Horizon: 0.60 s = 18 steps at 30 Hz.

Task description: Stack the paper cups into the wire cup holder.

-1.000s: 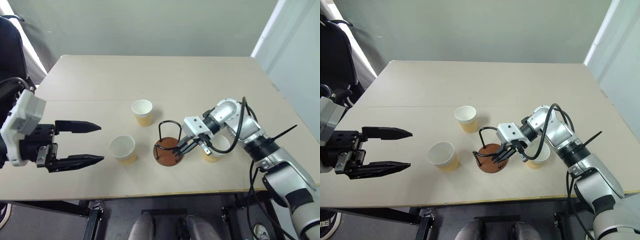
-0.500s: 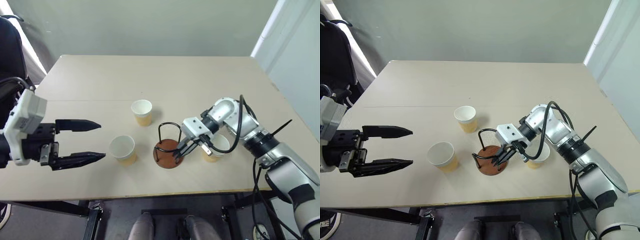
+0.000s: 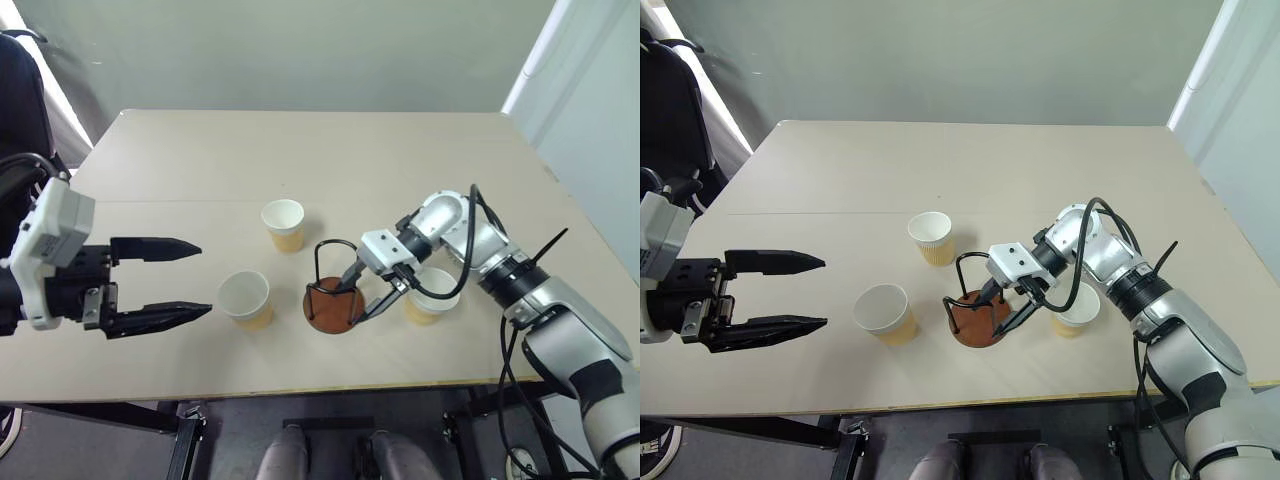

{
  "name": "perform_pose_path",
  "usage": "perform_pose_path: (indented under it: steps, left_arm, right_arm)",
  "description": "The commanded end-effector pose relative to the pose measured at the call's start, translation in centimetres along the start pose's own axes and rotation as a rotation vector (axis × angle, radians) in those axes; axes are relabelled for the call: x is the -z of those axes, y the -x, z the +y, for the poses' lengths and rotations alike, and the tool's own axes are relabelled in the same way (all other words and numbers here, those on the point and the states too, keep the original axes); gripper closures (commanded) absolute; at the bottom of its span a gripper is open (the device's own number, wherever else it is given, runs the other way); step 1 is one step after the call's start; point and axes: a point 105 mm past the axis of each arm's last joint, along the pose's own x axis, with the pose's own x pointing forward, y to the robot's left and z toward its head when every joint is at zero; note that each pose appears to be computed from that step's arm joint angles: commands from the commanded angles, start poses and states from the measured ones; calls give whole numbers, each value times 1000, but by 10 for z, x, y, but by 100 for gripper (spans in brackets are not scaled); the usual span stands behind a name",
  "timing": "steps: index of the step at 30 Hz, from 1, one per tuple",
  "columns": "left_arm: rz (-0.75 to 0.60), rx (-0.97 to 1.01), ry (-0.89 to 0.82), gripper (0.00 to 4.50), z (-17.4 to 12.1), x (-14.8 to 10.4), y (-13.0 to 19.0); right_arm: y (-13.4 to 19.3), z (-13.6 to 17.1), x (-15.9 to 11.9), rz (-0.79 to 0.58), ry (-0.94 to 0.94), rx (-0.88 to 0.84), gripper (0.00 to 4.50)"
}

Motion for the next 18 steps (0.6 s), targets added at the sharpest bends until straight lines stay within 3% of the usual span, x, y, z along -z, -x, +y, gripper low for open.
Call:
perform_pose_path:
  steps: [1,2,3,7,14,18]
  left_arm:
    - [-13,-18,-33,0,1,-5,3]
    - [-13,-19,-33,0,2,-6,3]
    - [-14,-18,-34,0,2,-6,3]
    - [-14,-12,-38,0,3,-6,3]
    - [-36,43,-68,0,7,-12,-4]
    - [-45,95,-100,0,5,-17,-12]
  right_arm:
    - [7,-4,-12,-2,41,5,50]
    - [9,-5,-12,2,42,8,14]
    - [13,-5,-13,8,43,15,6]
    - [30,-5,-19,41,64,44,6]
    - [88,-4,-72,61,202,189,6]
    - [120,17,-68,154,159,278,6]
